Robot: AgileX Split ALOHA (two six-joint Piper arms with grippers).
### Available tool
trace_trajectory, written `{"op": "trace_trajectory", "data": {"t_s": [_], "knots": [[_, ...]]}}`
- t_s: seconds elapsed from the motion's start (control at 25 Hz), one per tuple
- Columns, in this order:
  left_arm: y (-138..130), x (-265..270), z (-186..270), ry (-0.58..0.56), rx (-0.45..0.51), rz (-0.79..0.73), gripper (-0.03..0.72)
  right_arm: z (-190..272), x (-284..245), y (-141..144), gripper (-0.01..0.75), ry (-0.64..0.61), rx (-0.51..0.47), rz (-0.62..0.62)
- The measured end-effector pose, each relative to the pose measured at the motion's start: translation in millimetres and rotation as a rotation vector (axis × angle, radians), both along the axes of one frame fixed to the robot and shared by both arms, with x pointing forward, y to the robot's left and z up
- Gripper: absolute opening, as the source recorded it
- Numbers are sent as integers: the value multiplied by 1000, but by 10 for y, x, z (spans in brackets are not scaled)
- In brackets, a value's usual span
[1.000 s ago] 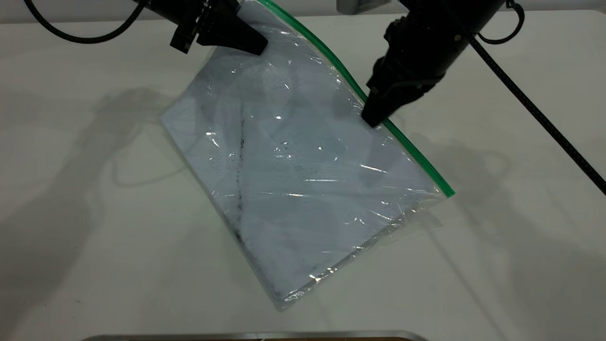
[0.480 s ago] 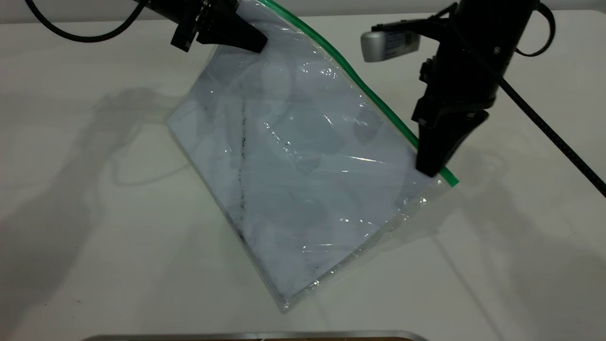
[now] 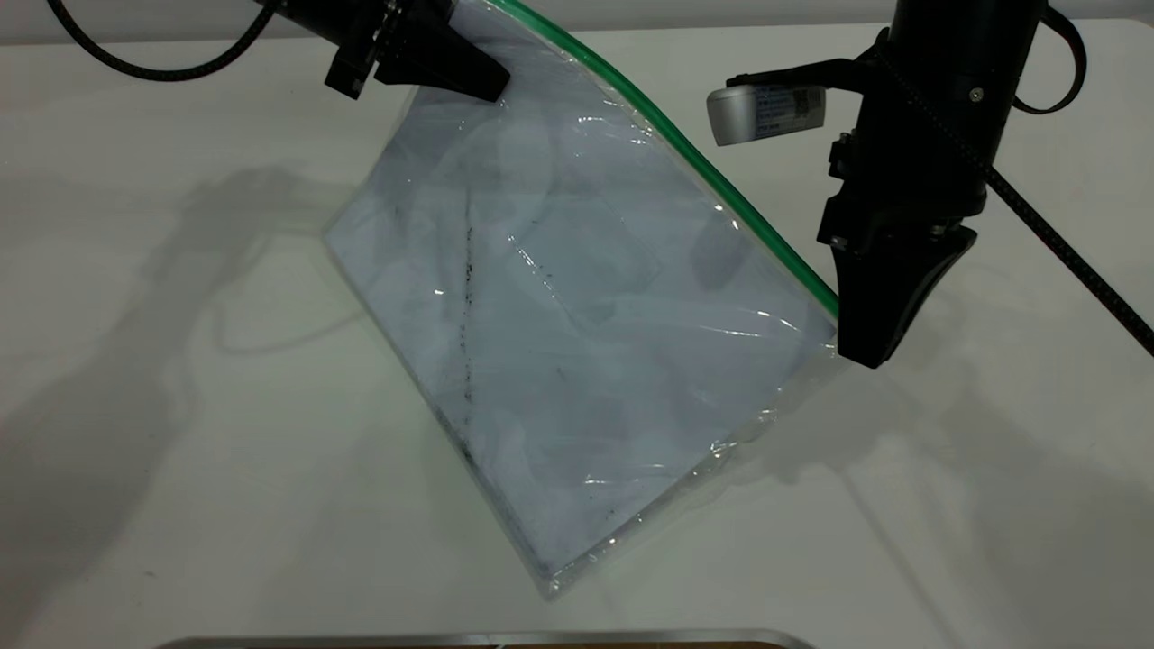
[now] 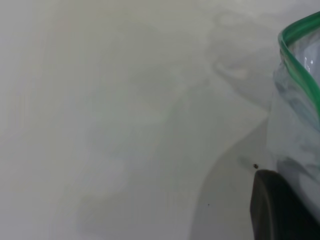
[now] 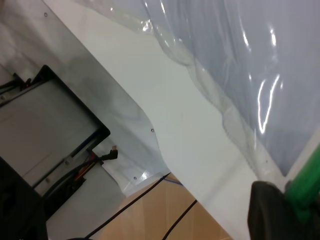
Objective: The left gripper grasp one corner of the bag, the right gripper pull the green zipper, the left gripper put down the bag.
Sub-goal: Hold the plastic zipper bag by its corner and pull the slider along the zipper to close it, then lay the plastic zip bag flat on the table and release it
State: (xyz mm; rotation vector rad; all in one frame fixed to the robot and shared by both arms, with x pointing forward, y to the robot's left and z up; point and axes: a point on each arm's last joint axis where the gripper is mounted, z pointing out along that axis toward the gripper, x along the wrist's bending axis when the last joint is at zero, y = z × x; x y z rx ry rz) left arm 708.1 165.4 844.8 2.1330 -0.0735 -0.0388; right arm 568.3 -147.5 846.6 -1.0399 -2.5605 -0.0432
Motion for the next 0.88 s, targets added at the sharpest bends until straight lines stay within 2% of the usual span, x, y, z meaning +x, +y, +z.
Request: {"op": "trace_trajectory", "data": {"t_s": [0.2,0.28,0.48,0.6,0.72,0.88], "knots": [[18,16,-12,-11,15,13,51,-12,15,-13,113,-18,-18,-16],[47,35,-24,-21,30,27,51,-20,45,-13,168,-51,-17,-25],[67,47,-30,-25,39,38,51,-35,113,-1,374,-125,-8,-44],[35,27,-61,-14,81,27,51,-44,169,7,462,-187,0,-57],[-59,-5,-105,32,147,42,51,-49,225,15,500,-247,9,-70],[-224,-23,-122,102,175,113,90,-50,282,23,509,-307,16,-85]]}}
